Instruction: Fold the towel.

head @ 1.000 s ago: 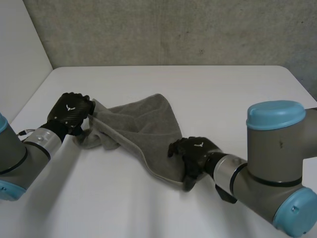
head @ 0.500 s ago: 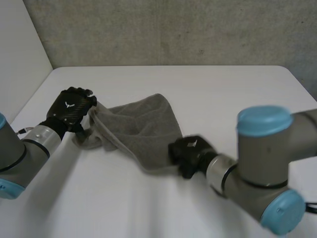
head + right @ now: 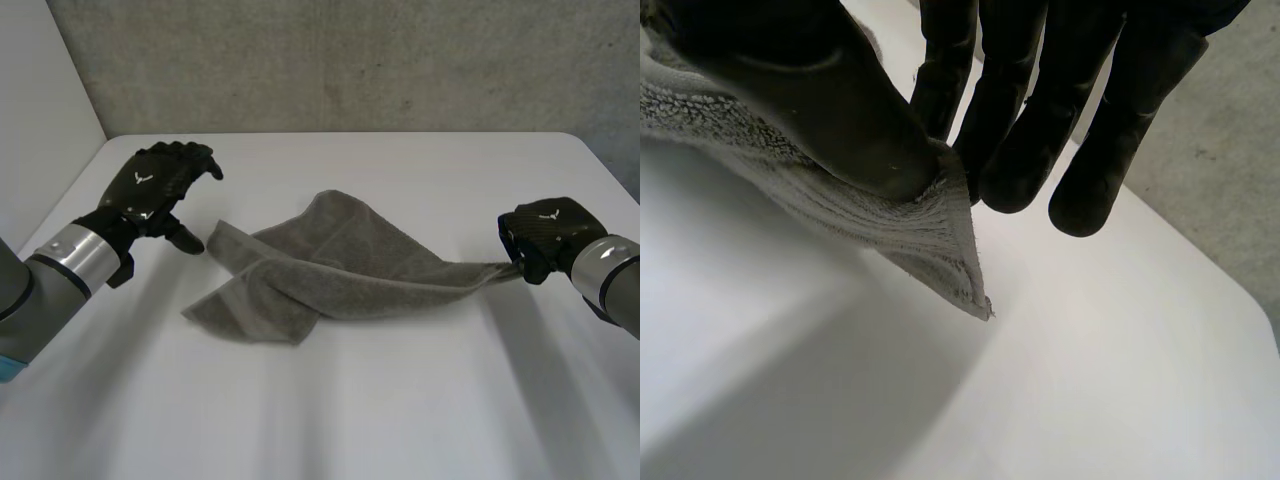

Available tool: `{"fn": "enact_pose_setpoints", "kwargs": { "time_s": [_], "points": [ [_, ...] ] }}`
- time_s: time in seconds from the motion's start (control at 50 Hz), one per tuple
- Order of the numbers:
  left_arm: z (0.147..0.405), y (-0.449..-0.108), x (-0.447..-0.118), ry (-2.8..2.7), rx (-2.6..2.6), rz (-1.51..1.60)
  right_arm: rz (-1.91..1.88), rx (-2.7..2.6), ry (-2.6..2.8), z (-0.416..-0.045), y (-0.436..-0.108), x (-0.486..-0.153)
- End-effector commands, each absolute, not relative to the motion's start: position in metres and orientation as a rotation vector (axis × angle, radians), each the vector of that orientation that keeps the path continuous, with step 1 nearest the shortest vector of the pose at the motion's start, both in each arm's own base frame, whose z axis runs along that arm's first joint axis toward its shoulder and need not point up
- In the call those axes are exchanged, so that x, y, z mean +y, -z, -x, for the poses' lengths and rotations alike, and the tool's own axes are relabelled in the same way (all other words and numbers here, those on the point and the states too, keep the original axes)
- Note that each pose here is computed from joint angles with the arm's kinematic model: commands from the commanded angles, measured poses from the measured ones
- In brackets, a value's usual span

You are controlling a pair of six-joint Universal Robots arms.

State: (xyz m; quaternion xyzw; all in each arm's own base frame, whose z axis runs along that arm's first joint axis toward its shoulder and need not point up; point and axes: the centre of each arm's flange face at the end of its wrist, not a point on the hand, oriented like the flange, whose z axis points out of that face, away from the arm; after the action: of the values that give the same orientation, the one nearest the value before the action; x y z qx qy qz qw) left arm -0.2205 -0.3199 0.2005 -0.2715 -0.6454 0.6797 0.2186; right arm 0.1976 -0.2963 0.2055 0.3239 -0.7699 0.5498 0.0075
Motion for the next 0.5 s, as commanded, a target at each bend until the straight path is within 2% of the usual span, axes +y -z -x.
{"fn": "enact_pose_setpoints", "kwargs": {
  "time_s": [0.02,0.18,0.34,0.5],
  "points": [
    [0.232,-0.171,-0.313,-1.699,-1.896,0.747,-1.020,-2.423,-1.717,-0.198,-0.196,-0.291],
    [0.237,-0.155,-0.292,-1.509,-2.041,0.722,-1.028,-2.427,-1.716,-0.199,-0.193,-0.289],
    [0.226,-0.138,-0.311,-1.595,-2.242,0.633,-1.066,-2.441,-1.715,-0.203,-0.190,-0.284],
    [0.229,-0.119,-0.310,-1.559,-2.326,0.712,-1.066,-2.442,-1.717,-0.203,-0.187,-0.282]
  ]
}}
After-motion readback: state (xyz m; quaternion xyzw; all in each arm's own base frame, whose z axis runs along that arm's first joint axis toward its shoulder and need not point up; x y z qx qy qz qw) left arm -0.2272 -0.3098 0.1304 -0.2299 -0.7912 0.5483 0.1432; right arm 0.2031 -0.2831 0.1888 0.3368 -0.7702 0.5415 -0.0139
